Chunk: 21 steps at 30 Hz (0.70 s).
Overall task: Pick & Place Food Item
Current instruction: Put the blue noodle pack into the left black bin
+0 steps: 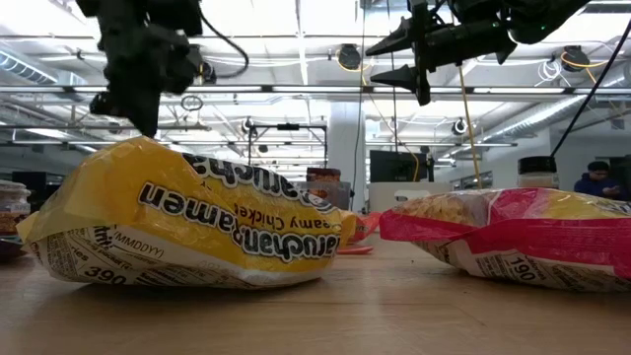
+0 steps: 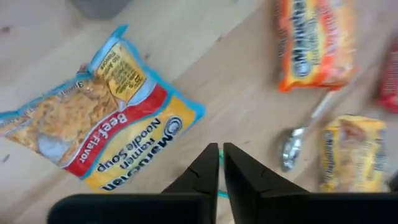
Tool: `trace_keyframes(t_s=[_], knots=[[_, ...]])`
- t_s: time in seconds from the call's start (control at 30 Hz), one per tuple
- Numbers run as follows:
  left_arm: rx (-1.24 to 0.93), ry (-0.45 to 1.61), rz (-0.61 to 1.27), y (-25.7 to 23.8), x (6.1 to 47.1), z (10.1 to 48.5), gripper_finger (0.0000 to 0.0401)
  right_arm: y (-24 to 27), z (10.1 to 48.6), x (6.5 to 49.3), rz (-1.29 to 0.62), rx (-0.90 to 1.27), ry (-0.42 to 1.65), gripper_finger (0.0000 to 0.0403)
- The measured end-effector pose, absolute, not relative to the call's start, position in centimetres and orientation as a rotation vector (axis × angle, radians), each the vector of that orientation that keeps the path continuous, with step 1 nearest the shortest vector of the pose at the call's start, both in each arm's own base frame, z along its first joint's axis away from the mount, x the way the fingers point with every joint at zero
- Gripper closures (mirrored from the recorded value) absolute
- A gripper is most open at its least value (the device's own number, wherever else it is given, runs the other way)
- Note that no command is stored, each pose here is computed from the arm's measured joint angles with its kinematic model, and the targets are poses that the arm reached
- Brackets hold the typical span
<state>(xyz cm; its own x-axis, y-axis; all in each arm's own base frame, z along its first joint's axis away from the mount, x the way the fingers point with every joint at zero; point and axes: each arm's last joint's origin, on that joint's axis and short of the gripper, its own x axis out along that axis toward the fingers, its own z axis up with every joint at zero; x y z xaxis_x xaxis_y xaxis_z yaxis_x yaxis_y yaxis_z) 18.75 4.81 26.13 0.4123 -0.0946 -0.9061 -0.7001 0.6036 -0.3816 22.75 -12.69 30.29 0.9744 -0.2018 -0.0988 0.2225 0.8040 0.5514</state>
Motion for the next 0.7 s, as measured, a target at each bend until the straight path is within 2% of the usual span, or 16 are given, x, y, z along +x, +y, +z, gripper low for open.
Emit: trace_keyframes(t_s=[0.17, 0.33, 0.47, 0.7], knots=[[-0.856, 1.004, 0.368, 4.7, 18.4, 27.4, 0.0337, -12.7, 30.3, 22.7, -0.226, 0.581, 0.038, 0.0177], [-0.948, 0.986, 0.255, 5.0, 18.5, 27.6, 0.0301, -12.7, 30.3, 22.7, -0.225, 0.580, 0.038, 0.0177], [-1.018, 0.926, 0.186, 5.4, 19.1, 28.0, 0.0253, -12.7, 30.3, 22.7, -0.225, 0.580, 0.038, 0.0177], [-1.064, 0.844, 0.169, 6.4, 19.2, 28.4, 0.0155, -12.7, 30.3, 22.8, -0.221, 0.577, 0.039, 0.0177]])
